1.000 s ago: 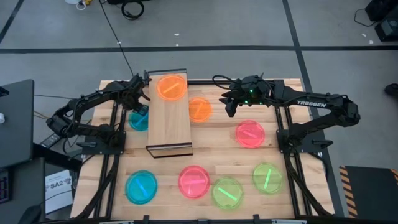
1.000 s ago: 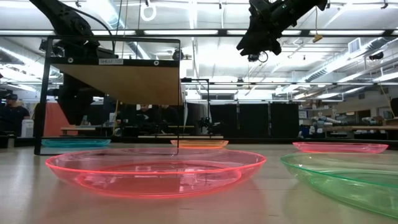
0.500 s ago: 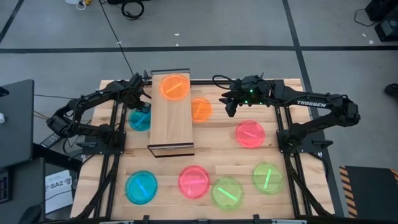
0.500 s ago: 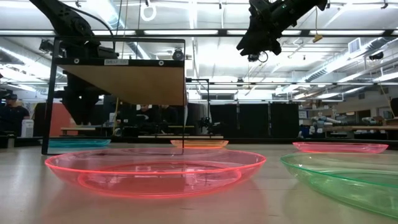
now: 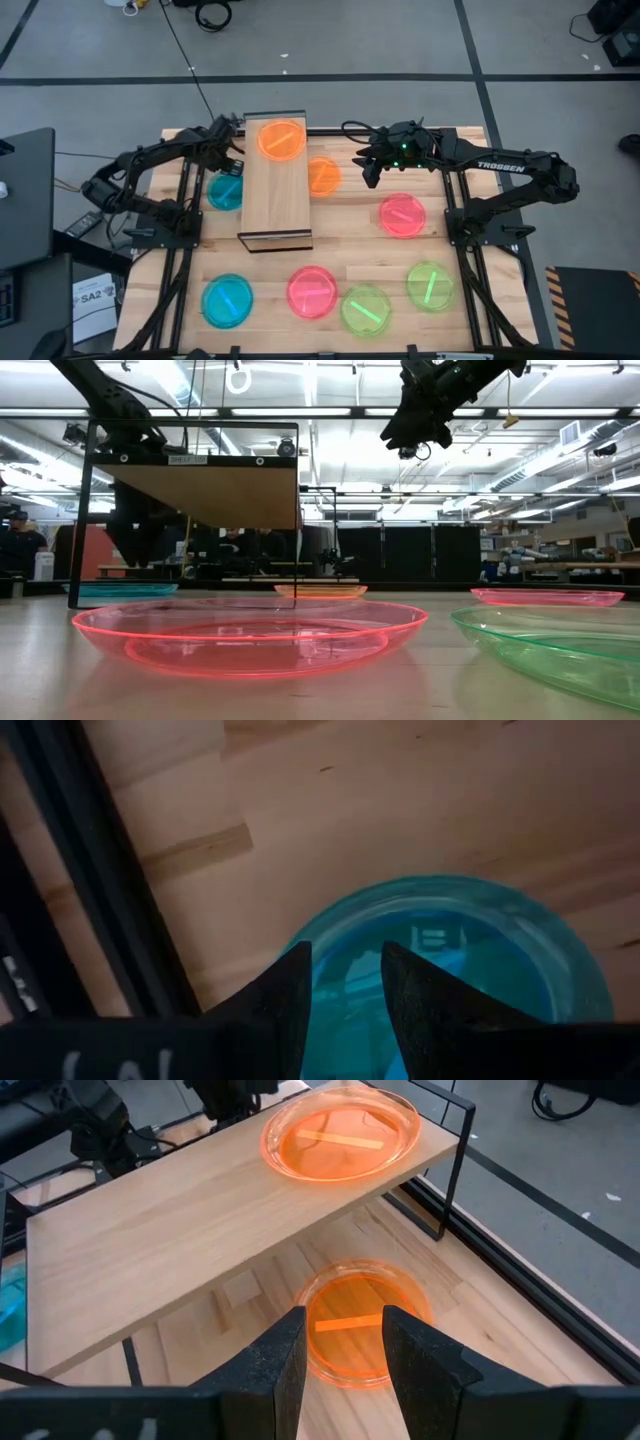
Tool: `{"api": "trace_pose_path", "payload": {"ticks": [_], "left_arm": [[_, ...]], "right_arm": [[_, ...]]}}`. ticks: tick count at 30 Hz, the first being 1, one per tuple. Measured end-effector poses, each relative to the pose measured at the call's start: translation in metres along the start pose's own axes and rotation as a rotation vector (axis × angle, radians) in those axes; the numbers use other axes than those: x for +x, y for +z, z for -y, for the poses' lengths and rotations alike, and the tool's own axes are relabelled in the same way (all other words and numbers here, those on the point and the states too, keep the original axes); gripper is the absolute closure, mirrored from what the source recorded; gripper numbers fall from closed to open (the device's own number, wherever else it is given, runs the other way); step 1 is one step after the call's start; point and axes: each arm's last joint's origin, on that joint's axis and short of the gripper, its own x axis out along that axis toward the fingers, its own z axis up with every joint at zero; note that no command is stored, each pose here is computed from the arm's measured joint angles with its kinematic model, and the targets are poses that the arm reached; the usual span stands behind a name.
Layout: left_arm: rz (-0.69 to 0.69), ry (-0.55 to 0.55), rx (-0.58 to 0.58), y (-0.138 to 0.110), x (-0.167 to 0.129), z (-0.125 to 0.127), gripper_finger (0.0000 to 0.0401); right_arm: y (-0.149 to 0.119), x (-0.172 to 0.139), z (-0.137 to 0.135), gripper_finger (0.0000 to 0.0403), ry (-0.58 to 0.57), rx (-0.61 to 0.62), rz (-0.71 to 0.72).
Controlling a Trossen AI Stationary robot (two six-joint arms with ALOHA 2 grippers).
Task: Place and stack plates onto a shelf
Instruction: Put the top blue plate on the shelf
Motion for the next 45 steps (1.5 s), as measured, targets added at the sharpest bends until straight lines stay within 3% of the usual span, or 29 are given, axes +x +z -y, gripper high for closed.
{"api": "trace_pose_path", "payload": {"ticks": [27,41,45], "left_arm": [[-0.017,0.061,0.022,0.003,0.013,0.005,0.0271],[0.019,0.049,0.417,0.005,0.012,0.013,0.0271],[0.019,0.098,0.533,0.006,0.012,0.010,0.0271]], "right_arm": [[0.000,0.000,0.000,0.0263,0.000,-0.008,0.000],[0.000,0.000,0.000,0.0263,0.000,-0.008,0.000],[0.000,0.000,0.000,0.0263,0.000,-0.008,0.000]]}}
